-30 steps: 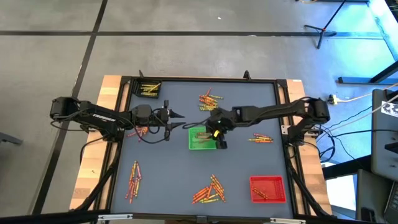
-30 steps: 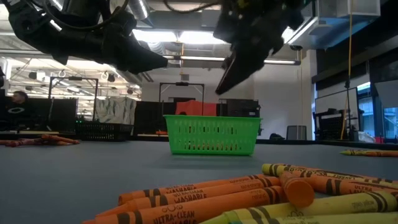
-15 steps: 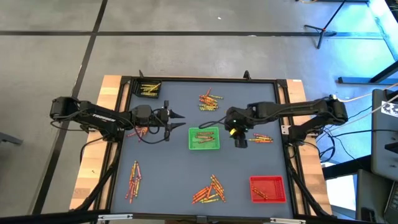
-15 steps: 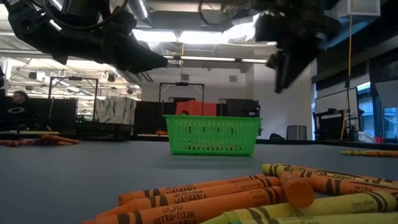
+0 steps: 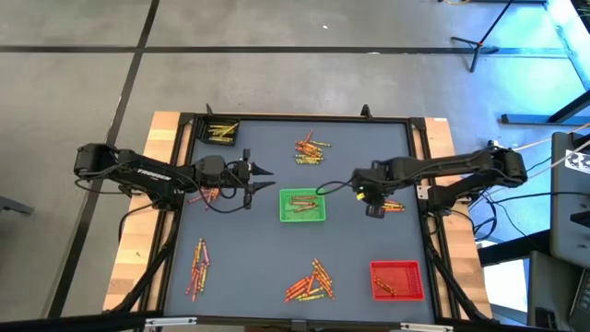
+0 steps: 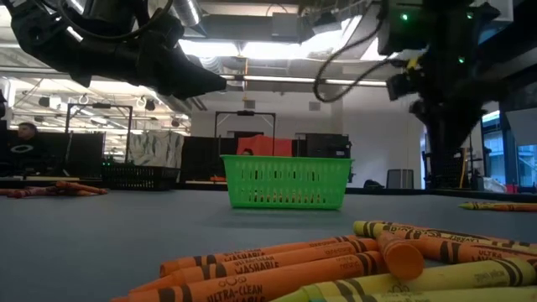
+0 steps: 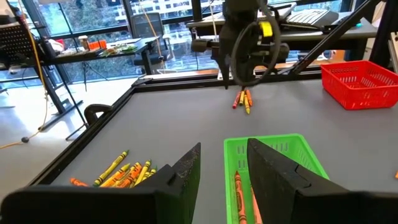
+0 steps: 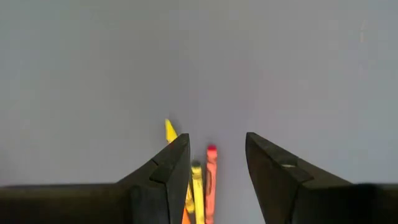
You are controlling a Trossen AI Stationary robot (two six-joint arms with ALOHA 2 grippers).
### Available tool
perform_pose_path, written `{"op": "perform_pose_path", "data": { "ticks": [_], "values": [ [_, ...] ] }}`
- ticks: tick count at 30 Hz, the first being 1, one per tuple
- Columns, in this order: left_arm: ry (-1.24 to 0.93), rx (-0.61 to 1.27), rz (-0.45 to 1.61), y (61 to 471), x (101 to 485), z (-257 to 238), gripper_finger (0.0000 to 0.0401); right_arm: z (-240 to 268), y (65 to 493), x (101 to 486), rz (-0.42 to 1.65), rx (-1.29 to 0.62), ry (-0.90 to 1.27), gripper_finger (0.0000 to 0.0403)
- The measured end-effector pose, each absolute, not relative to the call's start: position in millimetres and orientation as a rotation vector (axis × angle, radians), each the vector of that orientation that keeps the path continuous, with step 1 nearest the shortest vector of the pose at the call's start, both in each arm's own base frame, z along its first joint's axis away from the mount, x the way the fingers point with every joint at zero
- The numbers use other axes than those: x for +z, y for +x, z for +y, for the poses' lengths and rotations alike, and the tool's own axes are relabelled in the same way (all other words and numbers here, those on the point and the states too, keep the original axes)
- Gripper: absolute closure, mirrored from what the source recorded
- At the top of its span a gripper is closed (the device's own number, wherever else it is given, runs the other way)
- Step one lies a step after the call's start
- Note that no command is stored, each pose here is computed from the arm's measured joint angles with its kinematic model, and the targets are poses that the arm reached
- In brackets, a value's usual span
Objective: Sort crayons
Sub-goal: Put the red crayon into the green bin
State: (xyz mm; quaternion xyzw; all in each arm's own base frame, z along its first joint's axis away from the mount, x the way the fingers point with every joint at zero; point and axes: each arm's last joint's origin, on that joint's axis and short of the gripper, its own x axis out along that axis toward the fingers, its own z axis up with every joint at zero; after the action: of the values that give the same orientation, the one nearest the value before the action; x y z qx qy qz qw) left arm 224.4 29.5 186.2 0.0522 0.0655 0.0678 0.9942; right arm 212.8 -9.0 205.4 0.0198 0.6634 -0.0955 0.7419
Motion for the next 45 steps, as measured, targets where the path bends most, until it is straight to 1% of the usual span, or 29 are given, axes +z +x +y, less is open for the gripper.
{"op": "perform_pose_path", "data": {
  "ticks": [3,8,13,23,38,41,45],
  "values": [
    [0.105,0.136,0.131,224,186,30,0.0287,-13,205,196,1.504,-0.247,0.077,0.0249],
    [0.105,0.136,0.131,224,186,30,0.0286,-26,191,178,1.570,-0.288,0.192,0.0249],
    [0.105,0.136,0.131,224,186,30,0.0287,-39,187,171,1.567,-0.314,0.267,0.0249],
    [0.105,0.137,0.131,224,186,30,0.0287,-40,191,170,1.537,-0.263,0.305,0.0249],
    [0.106,0.137,0.131,224,186,30,0.0286,-43,203,137,1.693,-0.284,0.318,0.0250],
    [0.106,0.137,0.131,224,186,30,0.0286,-43,204,136,1.698,-0.300,0.317,0.0267],
    [0.106,0.137,0.131,224,186,30,0.0287,-43,205,135,1.688,-0.282,0.300,0.0311]
  ]
}}
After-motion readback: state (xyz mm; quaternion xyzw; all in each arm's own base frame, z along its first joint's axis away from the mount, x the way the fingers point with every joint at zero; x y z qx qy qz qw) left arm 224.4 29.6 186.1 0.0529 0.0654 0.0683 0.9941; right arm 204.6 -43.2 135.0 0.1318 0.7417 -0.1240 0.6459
